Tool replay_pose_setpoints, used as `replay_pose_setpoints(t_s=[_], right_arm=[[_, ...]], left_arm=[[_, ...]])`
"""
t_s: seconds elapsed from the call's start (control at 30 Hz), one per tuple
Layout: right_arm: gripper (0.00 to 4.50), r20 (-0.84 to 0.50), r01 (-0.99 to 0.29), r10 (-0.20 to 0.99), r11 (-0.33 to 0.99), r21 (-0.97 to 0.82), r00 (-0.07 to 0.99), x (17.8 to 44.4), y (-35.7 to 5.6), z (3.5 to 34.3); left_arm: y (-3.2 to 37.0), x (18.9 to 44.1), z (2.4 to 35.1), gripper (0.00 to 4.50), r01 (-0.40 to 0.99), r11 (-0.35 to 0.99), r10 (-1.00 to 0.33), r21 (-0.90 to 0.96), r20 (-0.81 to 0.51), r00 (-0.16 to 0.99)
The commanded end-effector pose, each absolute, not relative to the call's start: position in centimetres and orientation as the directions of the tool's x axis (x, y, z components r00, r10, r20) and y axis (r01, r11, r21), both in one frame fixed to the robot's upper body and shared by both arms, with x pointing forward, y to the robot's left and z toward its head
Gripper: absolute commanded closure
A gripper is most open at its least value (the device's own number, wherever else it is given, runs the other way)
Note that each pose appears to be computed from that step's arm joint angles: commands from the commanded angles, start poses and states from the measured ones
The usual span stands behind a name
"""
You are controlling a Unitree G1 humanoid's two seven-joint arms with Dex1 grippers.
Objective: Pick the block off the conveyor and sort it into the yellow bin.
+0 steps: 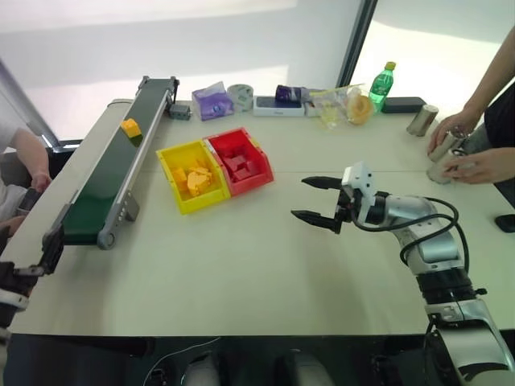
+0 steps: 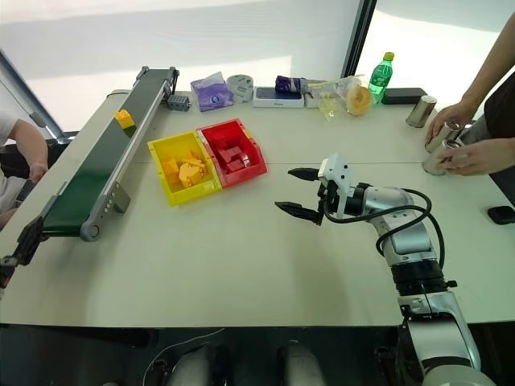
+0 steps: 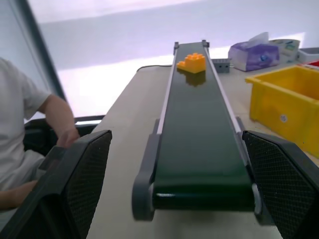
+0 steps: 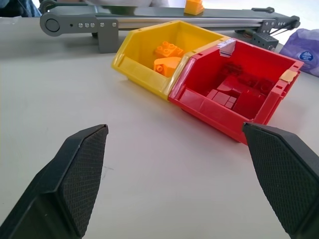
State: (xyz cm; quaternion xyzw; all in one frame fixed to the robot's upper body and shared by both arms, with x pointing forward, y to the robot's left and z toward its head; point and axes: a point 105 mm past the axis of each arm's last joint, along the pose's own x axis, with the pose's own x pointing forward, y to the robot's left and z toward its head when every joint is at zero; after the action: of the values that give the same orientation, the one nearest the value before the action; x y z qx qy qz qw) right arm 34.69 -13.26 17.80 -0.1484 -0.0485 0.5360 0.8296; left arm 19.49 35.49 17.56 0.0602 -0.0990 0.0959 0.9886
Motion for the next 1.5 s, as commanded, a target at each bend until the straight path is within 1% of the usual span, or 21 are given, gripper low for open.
replay_pose_setpoints(t_s=[0.03, 0.27, 0.53, 0.77, 0.97, 1.1, 1.23, 1.37, 1.5], right_arm=[[0.00, -0.047, -0.865, 0.913, 0.366, -0.343, 0.404, 34.9, -13.1, 18.9], [0.00, -0.045, -0.867, 0.917, 0.358, -0.346, 0.396, 34.9, -13.0, 18.8], [0.00, -0.040, -0.864, 0.916, 0.361, -0.352, 0.399, 34.6, -12.5, 19.4], [0.00, -0.037, -0.861, 0.913, 0.368, -0.350, 0.406, 34.5, -12.6, 19.8], [0.00, -0.036, -0.864, 0.915, 0.365, -0.348, 0.402, 34.5, -12.2, 19.9], [0.00, -0.034, -0.864, 0.915, 0.366, -0.346, 0.401, 34.5, -12.1, 19.9], [0.00, -0.036, -0.864, 0.914, 0.369, -0.343, 0.405, 34.4, -12.3, 19.7], [0.00, -0.036, -0.864, 0.913, 0.372, -0.338, 0.407, 34.5, -12.5, 19.4], [0.00, -0.034, -0.865, 0.913, 0.373, -0.335, 0.407, 34.5, -12.5, 19.2]], left_arm=[[36.2, 18.6, 18.6, 0.06, -0.258, 0.957, 0.218, 0.134, 0.252, 0.943], [35.7, 19.2, 18.4, 0.06, -0.243, 0.963, 0.207, 0.116, 0.255, 0.944], [35.4, 20.0, 18.6, 0.06, -0.220, 0.968, 0.184, 0.121, 0.253, 0.950], [35.3, 20.6, 18.3, 0.06, -0.226, 0.968, 0.197, 0.106, 0.231, 0.953], [34.6, 22.7, 18.8, 0.06, -0.209, 0.971, 0.185, 0.113, 0.196, 0.963], [33.9, 24.6, 18.8, 0.06, -0.255, 0.962, 0.240, 0.095, 0.144, 0.960], [34.5, 25.8, 18.6, 0.06, -0.353, 0.933, 0.347, 0.073, 0.085, 0.934], [33.3, 27.1, 18.6, 0.06, -0.337, 0.941, 0.336, 0.020, 0.050, 0.940], [31.6, 27.9, 18.4, 0.06, -0.291, 0.956, 0.292, -0.017, 0.033, 0.956]])
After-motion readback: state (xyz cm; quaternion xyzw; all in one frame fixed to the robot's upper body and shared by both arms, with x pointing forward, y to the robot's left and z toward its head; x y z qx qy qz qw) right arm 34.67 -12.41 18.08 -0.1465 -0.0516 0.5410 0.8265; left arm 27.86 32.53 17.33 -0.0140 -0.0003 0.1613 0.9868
